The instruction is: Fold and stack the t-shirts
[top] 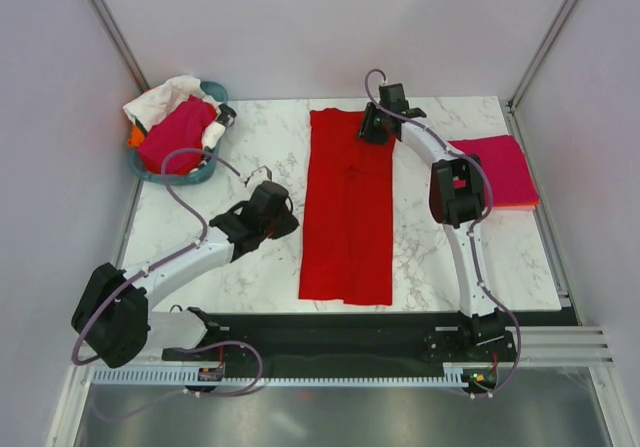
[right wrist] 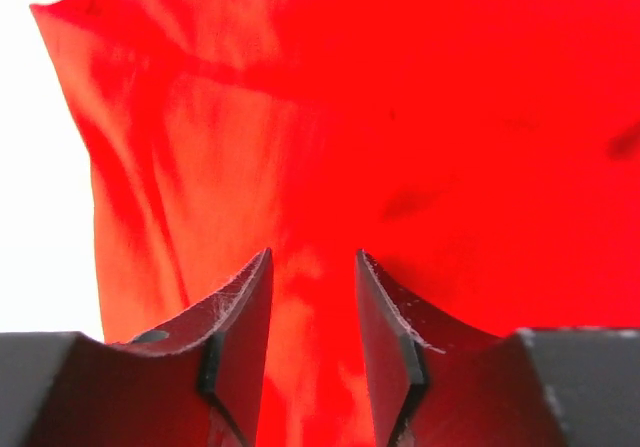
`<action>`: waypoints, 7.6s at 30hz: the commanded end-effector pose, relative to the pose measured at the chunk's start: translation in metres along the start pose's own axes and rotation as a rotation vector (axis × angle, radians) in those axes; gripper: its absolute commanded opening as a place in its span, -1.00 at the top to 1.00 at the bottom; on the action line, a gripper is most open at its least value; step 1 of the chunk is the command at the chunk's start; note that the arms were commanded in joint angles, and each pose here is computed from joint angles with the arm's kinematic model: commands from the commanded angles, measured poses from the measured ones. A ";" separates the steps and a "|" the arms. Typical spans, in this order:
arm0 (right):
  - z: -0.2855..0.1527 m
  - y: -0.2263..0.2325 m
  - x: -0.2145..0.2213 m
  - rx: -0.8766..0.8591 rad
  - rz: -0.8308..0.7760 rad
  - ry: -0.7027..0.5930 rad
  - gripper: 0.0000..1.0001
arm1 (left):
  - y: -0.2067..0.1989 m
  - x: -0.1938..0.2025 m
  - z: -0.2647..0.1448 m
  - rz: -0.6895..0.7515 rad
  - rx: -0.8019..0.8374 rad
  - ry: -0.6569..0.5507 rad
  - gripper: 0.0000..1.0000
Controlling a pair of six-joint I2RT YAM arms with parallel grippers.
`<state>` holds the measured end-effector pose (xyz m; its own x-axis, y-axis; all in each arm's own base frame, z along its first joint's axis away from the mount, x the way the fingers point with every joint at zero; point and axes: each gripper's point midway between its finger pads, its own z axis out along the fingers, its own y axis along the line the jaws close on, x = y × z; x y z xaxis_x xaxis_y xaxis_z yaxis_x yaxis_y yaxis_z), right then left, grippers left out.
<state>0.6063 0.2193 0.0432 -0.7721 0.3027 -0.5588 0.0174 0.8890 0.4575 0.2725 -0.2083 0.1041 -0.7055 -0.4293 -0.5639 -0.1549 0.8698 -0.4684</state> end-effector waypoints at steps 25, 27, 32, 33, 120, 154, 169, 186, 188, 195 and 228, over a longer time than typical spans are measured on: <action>-0.265 -0.043 0.258 -0.005 -0.049 0.182 -0.01 | 0.018 0.062 -0.023 0.150 0.212 0.275 0.38; -0.274 -0.047 0.289 0.000 -0.045 0.246 0.02 | 0.014 0.074 -0.029 0.149 0.249 0.299 0.23; -0.290 -0.060 0.332 0.022 0.018 0.318 0.09 | 0.022 0.104 -0.036 0.160 0.257 0.374 0.14; -0.294 -0.057 0.334 0.005 0.015 0.310 0.09 | 0.026 0.111 -0.036 0.163 0.249 0.392 0.14; -0.195 -0.029 0.094 0.160 0.032 -0.039 1.00 | -0.069 -0.089 0.088 -0.063 0.317 0.214 0.95; -0.132 -0.062 0.043 0.148 0.158 -0.022 -0.01 | -0.059 -0.136 0.161 -0.098 0.278 0.207 -0.35; -0.191 -0.066 0.150 0.049 0.119 0.075 0.07 | 0.000 -0.071 0.096 -0.009 0.175 0.198 -0.43; -0.199 -0.061 0.199 -0.048 0.127 0.148 0.10 | 0.016 -0.015 0.084 -0.035 0.244 0.310 -0.25; -0.197 -0.062 0.203 -0.049 0.132 0.163 0.12 | 0.017 -0.013 0.084 -0.037 0.243 0.316 -0.22; -0.189 -0.065 0.213 -0.047 0.146 0.193 0.43 | 0.022 -0.006 0.083 -0.039 0.231 0.326 -0.18; -0.198 -0.059 0.202 -0.059 0.122 0.171 1.00 | 0.007 -0.006 0.088 -0.054 0.273 0.290 0.95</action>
<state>0.3195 0.1589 0.0205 -0.8751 0.3569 -0.3270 0.1296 0.8236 0.5521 0.3363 -0.2209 0.0211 -0.8918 -0.3468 -0.2904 -0.0720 0.7426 -0.6658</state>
